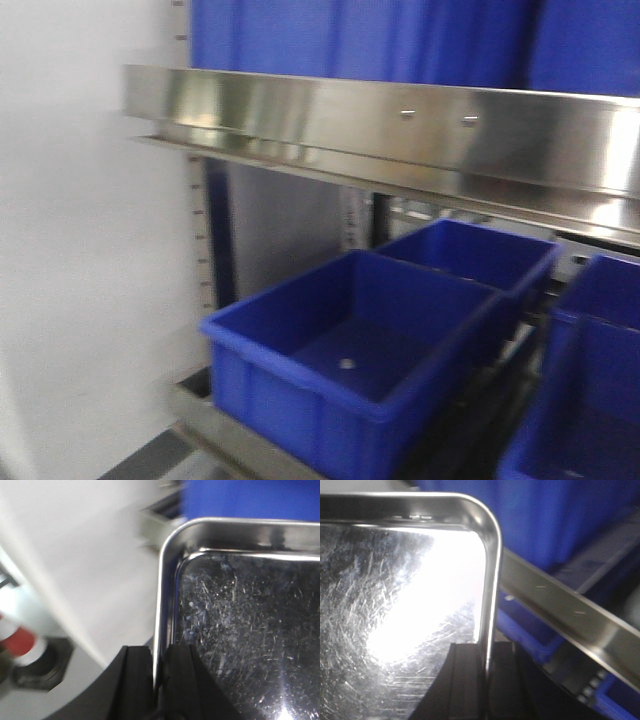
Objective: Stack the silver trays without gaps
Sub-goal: 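Align the base with the shelf, holding the tray above the lower tray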
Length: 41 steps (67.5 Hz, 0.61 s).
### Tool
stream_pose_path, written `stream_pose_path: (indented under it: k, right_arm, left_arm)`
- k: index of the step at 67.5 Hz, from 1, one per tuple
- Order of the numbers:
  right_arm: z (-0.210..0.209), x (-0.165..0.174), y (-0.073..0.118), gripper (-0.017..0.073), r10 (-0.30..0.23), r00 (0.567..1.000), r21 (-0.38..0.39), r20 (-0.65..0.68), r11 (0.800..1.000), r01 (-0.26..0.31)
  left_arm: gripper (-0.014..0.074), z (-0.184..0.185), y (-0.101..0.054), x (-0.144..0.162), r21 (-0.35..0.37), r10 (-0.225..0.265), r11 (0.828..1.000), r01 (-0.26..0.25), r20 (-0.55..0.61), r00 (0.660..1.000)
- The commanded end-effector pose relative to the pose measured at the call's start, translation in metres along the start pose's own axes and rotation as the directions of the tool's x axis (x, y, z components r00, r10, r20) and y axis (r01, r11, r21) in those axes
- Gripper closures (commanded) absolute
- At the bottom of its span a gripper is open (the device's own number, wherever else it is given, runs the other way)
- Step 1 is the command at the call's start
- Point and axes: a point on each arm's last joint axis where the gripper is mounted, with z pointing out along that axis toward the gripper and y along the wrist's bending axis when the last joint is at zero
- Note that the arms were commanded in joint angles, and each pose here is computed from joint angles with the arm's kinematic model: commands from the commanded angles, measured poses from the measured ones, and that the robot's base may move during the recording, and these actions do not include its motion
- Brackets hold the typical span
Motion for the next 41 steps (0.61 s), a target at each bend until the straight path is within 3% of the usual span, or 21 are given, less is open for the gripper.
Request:
stream_pose_path:
  k: [1, 41]
  right_arm:
    - [-0.0099, -0.0118, 0.0225, 0.0583, 0.028, 0.991, -0.228, 0.127, 0.974, 0.002]
    - [-0.0099, -0.0118, 0.0225, 0.0583, 0.028, 0.991, -0.228, 0.127, 0.974, 0.002]
  left_arm:
    - [0.0599, -0.0017, -0.0154, -0.0015, 0.121, -0.004, 0.993, 0.000, 0.030, 1.000]
    - [0.0599, -0.0017, -0.0154, -0.0015, 0.121, -0.004, 0.993, 0.000, 0.030, 1.000]
